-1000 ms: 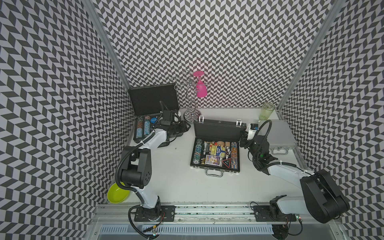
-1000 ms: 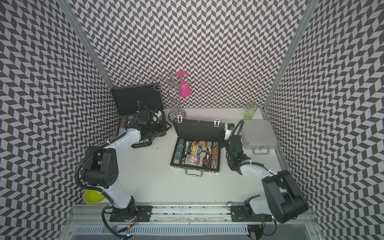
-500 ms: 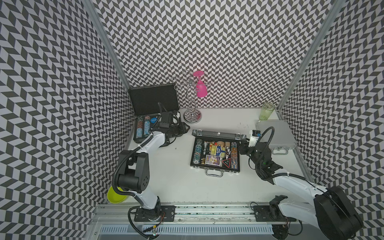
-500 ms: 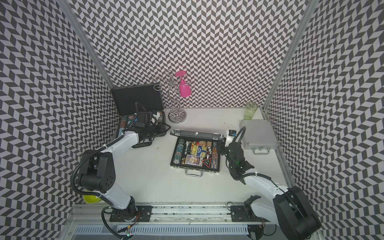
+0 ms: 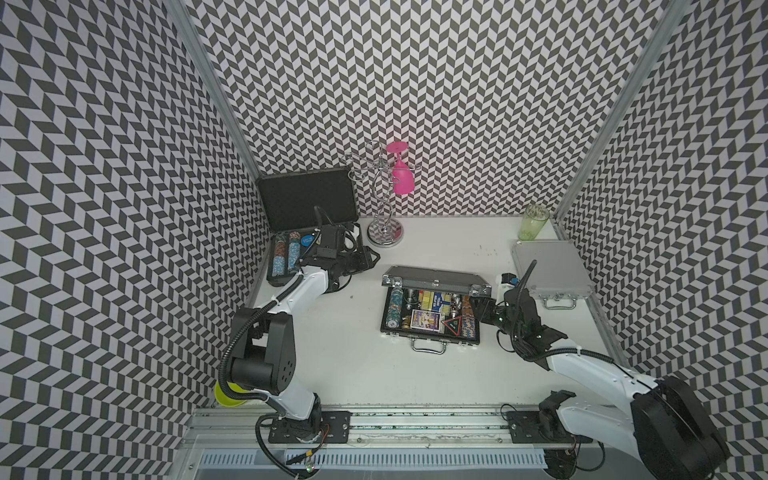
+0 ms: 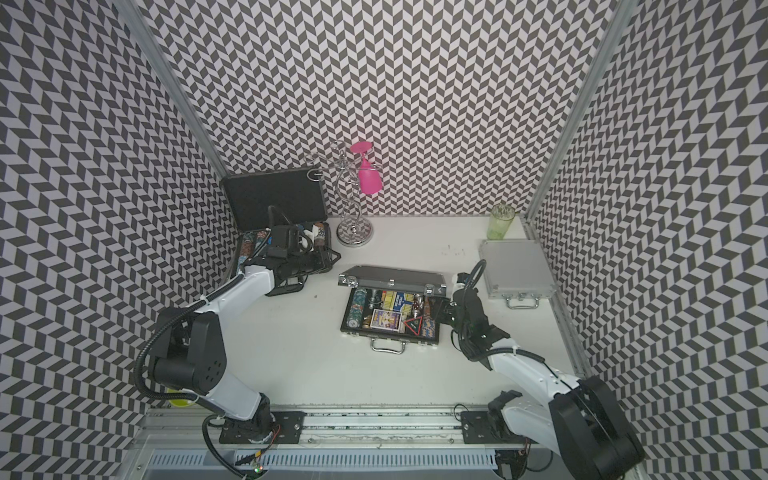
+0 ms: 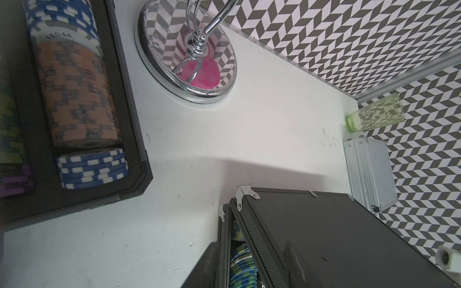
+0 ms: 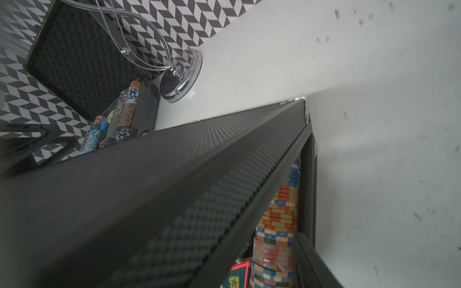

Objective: Close the poker set cases
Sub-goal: Close the lid of the poker set case.

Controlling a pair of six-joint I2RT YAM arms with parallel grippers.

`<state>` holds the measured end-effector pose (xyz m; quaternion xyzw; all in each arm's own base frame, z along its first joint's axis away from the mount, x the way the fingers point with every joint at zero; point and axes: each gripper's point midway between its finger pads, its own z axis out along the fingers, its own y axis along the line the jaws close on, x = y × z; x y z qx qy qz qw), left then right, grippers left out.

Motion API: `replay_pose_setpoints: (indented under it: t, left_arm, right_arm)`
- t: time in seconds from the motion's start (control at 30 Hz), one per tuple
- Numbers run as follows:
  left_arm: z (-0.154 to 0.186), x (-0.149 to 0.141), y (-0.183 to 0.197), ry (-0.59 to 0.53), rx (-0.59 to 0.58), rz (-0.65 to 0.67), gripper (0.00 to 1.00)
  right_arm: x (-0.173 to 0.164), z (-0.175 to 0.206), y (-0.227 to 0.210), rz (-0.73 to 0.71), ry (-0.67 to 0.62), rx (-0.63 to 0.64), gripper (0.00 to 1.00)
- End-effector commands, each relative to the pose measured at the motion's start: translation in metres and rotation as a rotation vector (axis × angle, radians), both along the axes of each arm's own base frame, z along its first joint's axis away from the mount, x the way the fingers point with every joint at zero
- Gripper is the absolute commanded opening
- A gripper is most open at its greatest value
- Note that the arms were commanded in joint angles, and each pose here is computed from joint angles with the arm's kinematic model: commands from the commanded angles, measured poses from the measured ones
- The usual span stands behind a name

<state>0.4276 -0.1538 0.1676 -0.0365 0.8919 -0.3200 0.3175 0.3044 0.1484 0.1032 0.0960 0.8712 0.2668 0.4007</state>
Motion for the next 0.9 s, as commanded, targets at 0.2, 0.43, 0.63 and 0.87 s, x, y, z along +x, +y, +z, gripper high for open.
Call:
replay_pose_setpoints:
  t: [0.2, 0.43, 0.63, 0.87]
  left_arm:
    - [0.008, -0.011, 0.000, -0.008, -0.001, -0.006, 0.46]
    - [-0.005, -0.020, -0.003, 0.030, 0.052, -0.017, 0.46]
    - [-0.012, -0.028, -0.011, 0.039, 0.091, -0.023, 0.46]
    - [-0.008, -0.030, -0.022, 0.030, 0.091, -0.035, 0.46]
  right_arm:
    - [-0.017, -0.013, 0.012, 0.042, 0.067, 0.106, 0.52]
    - [-0.031, -0.032, 0.006, 0.032, 0.157, 0.078, 0.54]
    - [-0.047, -0.045, 0.004, 0.036, 0.252, 0.074, 0.56]
    - [-0.062, -0.039, -0.004, 0.032, 0.295, 0.045, 0.57]
